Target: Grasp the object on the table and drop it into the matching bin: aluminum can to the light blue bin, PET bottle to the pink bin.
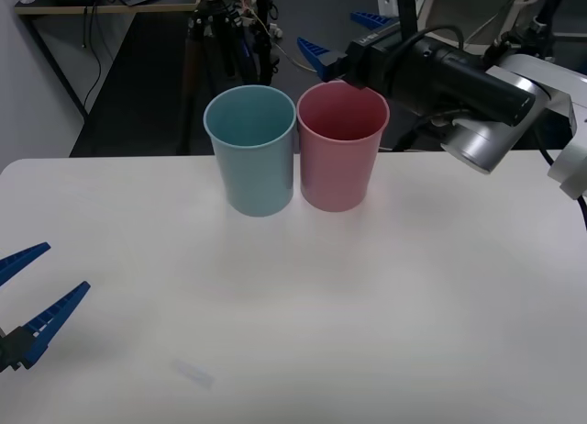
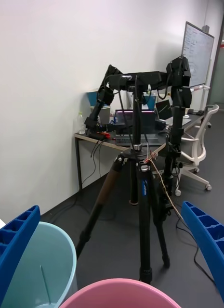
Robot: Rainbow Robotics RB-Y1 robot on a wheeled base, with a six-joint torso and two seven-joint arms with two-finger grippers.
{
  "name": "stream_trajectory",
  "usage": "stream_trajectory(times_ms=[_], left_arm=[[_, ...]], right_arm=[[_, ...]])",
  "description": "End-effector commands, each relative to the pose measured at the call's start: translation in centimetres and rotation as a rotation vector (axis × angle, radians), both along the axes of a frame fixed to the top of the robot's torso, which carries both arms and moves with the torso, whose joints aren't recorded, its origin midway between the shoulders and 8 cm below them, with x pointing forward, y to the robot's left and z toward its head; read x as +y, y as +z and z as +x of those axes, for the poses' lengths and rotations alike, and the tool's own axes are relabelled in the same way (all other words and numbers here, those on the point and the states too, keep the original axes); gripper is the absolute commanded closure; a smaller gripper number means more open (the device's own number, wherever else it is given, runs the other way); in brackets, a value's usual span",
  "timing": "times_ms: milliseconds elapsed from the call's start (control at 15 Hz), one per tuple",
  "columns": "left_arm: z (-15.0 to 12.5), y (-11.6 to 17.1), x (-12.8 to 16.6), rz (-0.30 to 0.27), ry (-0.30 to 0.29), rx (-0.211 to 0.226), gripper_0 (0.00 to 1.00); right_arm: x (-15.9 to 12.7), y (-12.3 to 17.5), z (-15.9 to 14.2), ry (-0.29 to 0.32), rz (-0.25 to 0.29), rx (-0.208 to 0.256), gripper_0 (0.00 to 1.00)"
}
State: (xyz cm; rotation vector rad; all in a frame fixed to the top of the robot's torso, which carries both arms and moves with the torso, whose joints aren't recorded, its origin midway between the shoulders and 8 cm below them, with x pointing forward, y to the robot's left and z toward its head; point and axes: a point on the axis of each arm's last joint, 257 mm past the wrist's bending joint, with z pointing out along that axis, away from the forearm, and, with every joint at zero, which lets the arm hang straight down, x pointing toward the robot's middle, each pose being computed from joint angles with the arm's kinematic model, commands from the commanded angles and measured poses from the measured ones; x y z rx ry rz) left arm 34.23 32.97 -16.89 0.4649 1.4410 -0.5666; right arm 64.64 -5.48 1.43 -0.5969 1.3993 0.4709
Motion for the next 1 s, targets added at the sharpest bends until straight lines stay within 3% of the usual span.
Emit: stream_trajectory(times_ms=[67,267,667,1000], left_arm=[[0.0,0.0,0.0,0.000,0.000,0.000,0.00],[0.0,0.0,0.0,0.000,0.000,0.000,0.00],[0.0,0.0,0.0,0.000,0.000,0.000,0.00],[0.0,0.0,0.0,0.000,0.000,0.000,0.00]], right_arm=[[-0.2,0.8,-0.5,0.011,-0.005,-0.018,0.00],[-0.9,1.4,-2.2,0.036,0.010,-0.007,0.00],[-2.4,1.9,-8.9,0.118,0.020,0.000,0.00],[-7.0,1.3,-13.2,0.084,0.089,0.030,0.00]])
